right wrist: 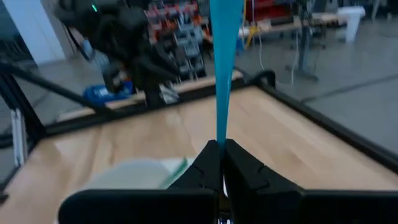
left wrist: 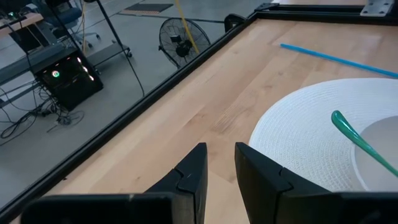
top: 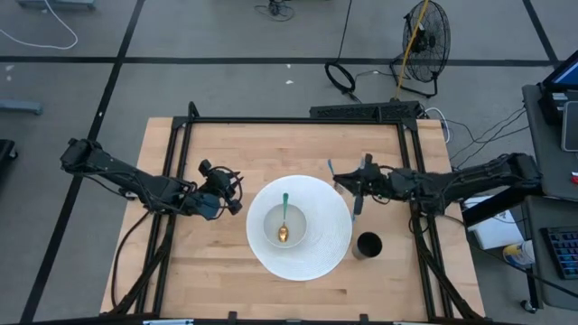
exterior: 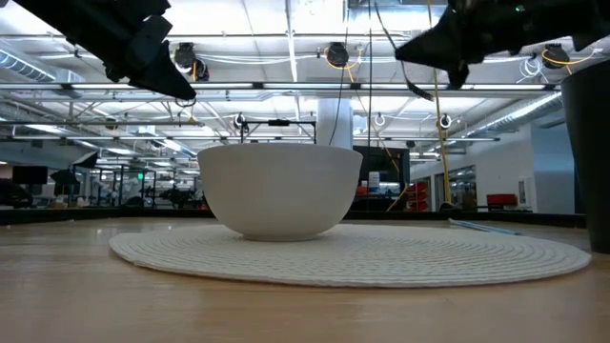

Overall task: Pick & Place Utensil
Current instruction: Put the blue fork into the white bowl on the white mat

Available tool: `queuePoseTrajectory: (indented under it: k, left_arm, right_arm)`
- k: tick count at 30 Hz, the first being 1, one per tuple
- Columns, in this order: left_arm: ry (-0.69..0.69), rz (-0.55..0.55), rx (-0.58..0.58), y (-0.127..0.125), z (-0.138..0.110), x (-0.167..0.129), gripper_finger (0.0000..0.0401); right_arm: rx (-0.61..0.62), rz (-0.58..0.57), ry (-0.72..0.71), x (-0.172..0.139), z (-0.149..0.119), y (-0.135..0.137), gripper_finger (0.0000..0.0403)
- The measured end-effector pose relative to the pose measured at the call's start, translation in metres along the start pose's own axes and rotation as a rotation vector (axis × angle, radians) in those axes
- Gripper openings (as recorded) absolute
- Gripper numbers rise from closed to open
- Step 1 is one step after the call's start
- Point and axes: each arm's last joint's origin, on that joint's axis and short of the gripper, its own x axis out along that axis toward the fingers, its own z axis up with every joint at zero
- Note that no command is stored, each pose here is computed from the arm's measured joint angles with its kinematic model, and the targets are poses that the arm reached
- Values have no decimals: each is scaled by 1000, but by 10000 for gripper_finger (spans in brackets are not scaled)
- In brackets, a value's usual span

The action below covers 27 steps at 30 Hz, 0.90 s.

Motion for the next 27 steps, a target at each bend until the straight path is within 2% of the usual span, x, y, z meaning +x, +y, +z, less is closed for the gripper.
queuePoseTrajectory:
  k: [7,12,23,27]
  left_arm:
    - [0,0,-31,0,0,0,88]
    - [0,-1,-54,0,0,0,88]
    - [-5,-3,-66,0,1,0,88]
    - [-16,-8,-77,-1,2,0,88]
  right_arm:
    - [8,86,-204,26,2,13,0]
    - [26,108,-301,45,-9,18,0]
    - [82,82,-264,76,-48,13,0]
    - [93,133,-214,95,-57,13,0]
